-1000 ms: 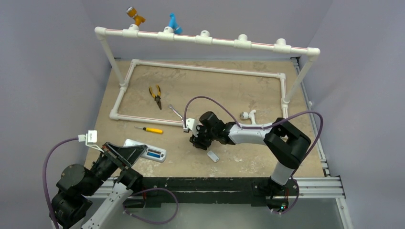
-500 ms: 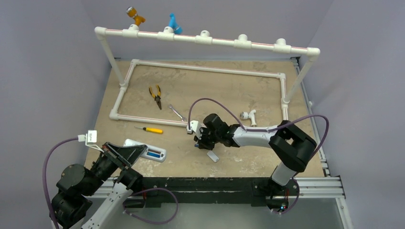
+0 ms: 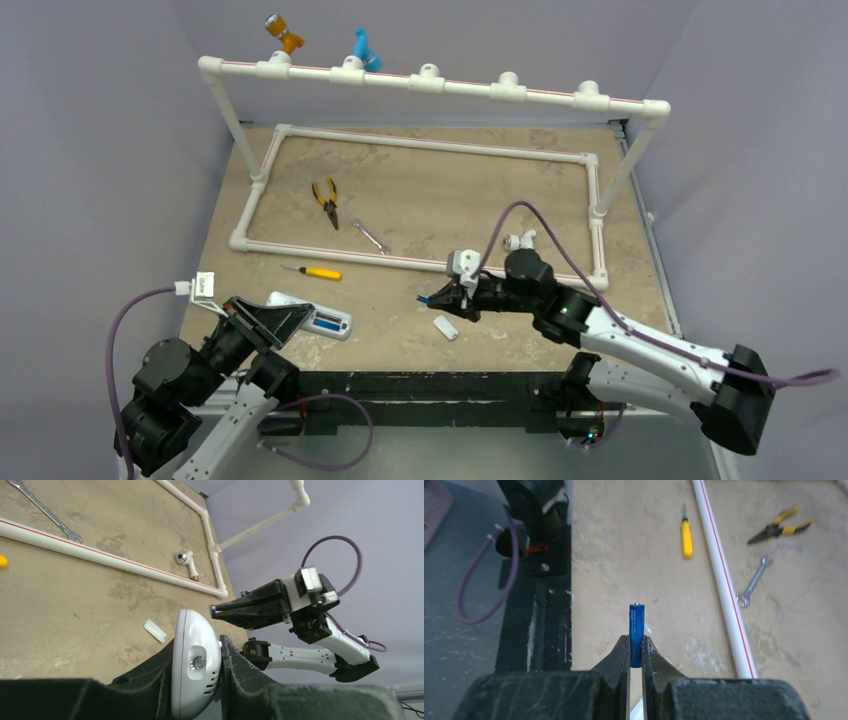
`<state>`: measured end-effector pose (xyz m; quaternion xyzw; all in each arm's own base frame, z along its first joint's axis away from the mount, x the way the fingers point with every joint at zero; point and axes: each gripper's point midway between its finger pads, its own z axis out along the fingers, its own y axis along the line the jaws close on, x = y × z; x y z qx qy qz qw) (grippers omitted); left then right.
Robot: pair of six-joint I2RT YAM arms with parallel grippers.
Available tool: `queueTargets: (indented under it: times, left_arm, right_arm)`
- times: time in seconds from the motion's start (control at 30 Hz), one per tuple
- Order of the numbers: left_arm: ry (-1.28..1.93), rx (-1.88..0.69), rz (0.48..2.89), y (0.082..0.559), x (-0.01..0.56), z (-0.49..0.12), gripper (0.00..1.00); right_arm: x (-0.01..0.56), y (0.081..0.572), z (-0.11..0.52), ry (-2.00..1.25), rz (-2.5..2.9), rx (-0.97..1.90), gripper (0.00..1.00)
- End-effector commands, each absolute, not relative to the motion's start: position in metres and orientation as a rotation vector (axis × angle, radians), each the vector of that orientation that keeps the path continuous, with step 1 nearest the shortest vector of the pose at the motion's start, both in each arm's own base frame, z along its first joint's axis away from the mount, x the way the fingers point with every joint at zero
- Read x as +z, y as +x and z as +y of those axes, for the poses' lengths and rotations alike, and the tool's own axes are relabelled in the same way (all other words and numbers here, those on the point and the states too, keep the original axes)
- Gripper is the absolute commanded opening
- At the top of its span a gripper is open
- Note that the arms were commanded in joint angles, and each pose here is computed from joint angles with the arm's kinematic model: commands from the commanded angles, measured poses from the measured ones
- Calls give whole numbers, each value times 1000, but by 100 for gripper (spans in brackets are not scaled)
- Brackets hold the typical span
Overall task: Load the batteries into the remote control
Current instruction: Pick up the battery from the center of the board, then load the battery into the remote control.
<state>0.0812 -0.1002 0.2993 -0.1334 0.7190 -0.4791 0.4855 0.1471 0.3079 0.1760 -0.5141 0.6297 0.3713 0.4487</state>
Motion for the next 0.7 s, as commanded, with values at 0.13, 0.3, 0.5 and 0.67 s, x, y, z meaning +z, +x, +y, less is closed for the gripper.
queueTargets:
  times: [0.13, 0.3, 0.5, 0.67]
  left_arm:
    - [-41, -1298, 1625, 69, 328, -128, 0]
    - [147, -1393, 1530, 58, 340, -148, 0]
    - [271, -1465, 1438, 51, 348, -161, 0]
    - [359, -1494, 1358, 41, 350, -164, 0]
  right_arm:
    - [267, 90, 288, -1225, 1102, 1112, 0]
    - [286, 63, 278, -1274, 993, 1194, 0]
    - [295, 45, 274, -1336, 933, 1262, 0]
    - [300, 51, 274, -1311, 952, 1236, 0]
